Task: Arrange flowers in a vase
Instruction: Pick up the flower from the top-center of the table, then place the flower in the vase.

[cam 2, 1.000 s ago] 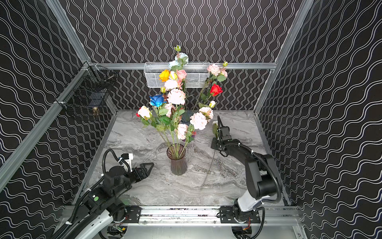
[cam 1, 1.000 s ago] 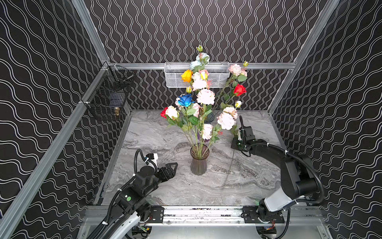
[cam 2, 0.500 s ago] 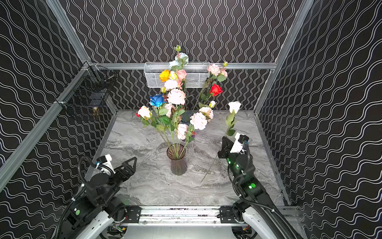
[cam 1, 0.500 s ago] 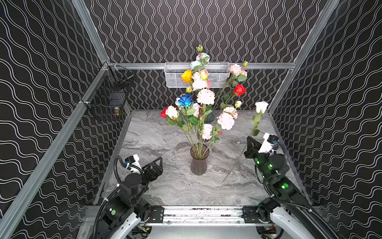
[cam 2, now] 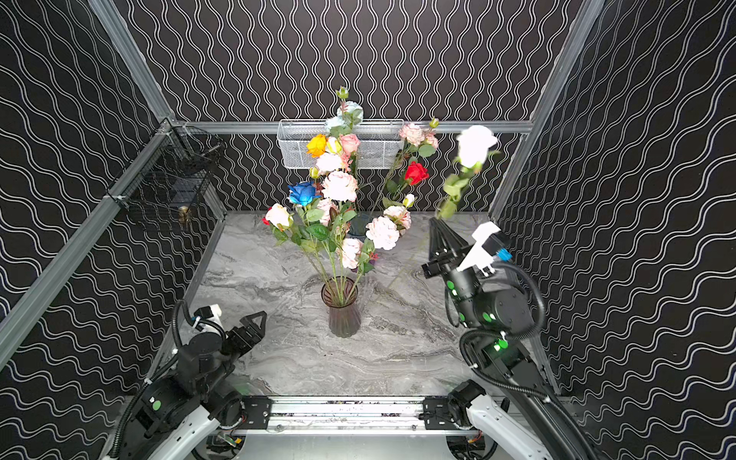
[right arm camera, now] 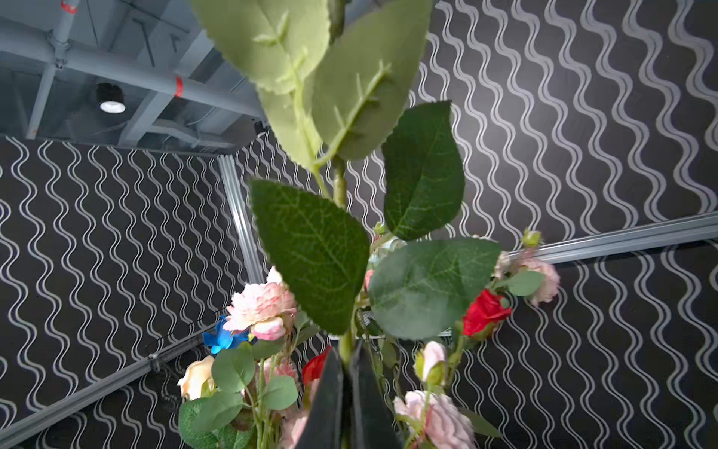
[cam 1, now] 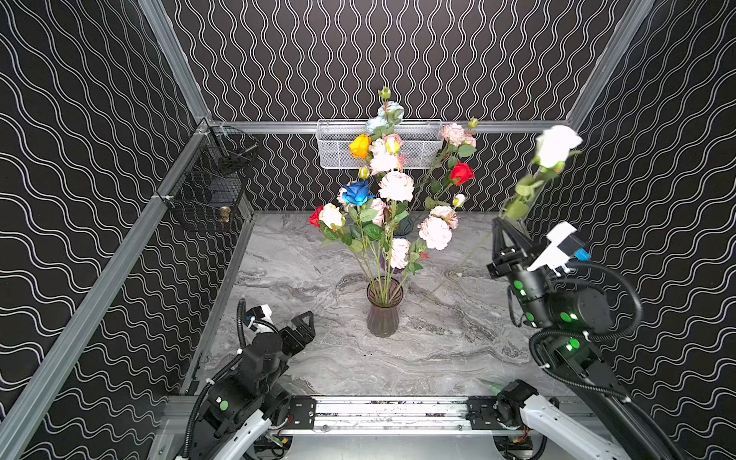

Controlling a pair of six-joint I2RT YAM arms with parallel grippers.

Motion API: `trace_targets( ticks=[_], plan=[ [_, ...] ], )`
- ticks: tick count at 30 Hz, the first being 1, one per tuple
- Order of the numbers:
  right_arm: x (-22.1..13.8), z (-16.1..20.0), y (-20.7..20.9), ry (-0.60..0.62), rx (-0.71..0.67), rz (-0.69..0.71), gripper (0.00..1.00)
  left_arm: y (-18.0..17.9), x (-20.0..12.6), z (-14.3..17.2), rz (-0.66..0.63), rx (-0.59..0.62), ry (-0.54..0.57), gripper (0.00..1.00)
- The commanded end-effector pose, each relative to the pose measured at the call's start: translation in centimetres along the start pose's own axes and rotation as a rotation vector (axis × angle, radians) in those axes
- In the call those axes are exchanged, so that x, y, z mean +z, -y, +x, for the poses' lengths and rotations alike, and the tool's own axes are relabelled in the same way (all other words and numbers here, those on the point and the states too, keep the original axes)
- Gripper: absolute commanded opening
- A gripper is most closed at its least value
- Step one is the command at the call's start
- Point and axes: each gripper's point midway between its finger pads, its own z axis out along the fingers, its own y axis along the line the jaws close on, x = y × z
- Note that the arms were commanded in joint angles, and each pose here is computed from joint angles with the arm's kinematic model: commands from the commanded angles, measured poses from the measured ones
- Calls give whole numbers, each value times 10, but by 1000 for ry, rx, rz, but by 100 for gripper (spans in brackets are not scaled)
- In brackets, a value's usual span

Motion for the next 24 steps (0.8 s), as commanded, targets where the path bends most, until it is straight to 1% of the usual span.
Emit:
trace_targets(
  ticks=[1, 2, 4, 5, 9, 12, 15, 19, 24],
  plan=[
    [11, -21, -31, 44, -7, -122, 2, 6, 1, 5, 41, -42, -22, 98],
    [15, -22, -37, 42, -11, -136, 2, 7, 0, 4, 45, -38, -19, 98],
    [22, -11, -46, 17, -12, -159, 2, 6, -2, 1, 43, -32, -9, 98],
    [26, -24, -54, 49, -14, -178, 2, 6, -3, 0, 42, -26, -3, 98],
    [46, -15, -71, 12, -18, -204, 2, 7, -4, -4, 53, -34, 17, 98],
    [61, 6, -82, -22, -43, -221, 2, 9, -6, -7, 64, -37, 31, 98],
    [67, 30, -92, -53, -113, -222, 2, 9, -8, -9, 65, -32, 41, 98],
    [69, 57, -101, -96, -152, -246, 2, 10, -10, -11, 65, -19, 48, 98],
    [57, 99, -104, -173, -140, -243, 5, 11, -12, -15, 69, -7, 66, 98]
  ],
)
